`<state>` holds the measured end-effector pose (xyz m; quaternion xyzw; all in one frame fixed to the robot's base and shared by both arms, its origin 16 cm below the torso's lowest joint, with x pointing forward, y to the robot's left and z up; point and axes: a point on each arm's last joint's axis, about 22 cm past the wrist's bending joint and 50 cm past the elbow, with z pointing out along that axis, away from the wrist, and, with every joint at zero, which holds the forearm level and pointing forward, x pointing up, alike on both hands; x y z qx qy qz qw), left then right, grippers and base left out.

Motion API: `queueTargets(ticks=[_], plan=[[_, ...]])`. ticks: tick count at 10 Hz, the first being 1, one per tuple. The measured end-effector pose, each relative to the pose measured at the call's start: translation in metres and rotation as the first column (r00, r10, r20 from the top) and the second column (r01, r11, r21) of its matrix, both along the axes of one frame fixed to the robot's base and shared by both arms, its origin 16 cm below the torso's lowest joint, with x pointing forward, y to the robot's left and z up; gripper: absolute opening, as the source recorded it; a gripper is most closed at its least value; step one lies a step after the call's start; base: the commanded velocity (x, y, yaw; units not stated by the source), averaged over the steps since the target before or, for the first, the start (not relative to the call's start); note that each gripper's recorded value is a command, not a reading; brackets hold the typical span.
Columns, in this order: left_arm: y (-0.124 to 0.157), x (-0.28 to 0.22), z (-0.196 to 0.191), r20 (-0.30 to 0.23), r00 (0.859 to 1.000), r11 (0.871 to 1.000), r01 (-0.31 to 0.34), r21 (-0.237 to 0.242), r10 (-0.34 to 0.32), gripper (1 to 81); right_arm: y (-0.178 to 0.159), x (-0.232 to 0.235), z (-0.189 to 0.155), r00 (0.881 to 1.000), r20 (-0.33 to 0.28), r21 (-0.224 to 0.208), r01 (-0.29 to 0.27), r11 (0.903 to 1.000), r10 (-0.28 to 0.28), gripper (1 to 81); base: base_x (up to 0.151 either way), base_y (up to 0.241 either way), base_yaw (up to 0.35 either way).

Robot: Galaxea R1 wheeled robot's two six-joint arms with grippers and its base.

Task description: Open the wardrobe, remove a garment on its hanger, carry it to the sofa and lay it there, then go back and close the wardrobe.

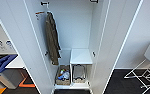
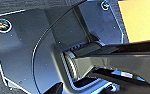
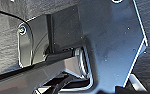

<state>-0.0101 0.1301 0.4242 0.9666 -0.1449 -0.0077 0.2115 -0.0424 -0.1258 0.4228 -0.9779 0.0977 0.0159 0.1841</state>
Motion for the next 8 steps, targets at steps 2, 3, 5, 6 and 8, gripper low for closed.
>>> queueTargets(ticks=[2,3,5,6,8], plan=[[-0.0001,0.0007,0.0,0.001,1.0,1.0,0.0,0.0,0.0,81.1,0.0007,0.0007,0.0001,1.0,0.002,0.001,-0.001,1.0,0.001,81.1,-0.051,0.0,0.0],[0.0005,0.0032,-0.0003,0.004,1.0,1.0,-0.001,0.0,0.001,81.1,0.0011,0.0001,0.0002,1.0,0.001,0.001,-0.001,1.0,0.001,81.1,-0.102,0.0,0.0],[0.0002,0.0011,-0.0001,0.001,1.0,1.0,-0.001,0.0,0.001,81.1,0.0011,0.0002,0.0002,1.0,0.001,0.001,-0.001,1.0,0.001,81.1,0.0,0.0,0.0],[0.0002,0.0008,0.0,0.0,1.0,1.0,-0.002,0.0,0.002,81.1,0.0011,0.0002,0.0002,1.0,0.001,0.001,-0.001,1.0,0.001,81.1,0.0,0.0,0.0],[0.0005,0.0007,-0.0001,0.001,1.0,1.0,-0.001,0.0,0.001,81.1,0.0011,0.0004,0.0001,1.0,0.002,0.001,-0.001,1.0,0.001,81.1,0.0,0.0,0.0]])
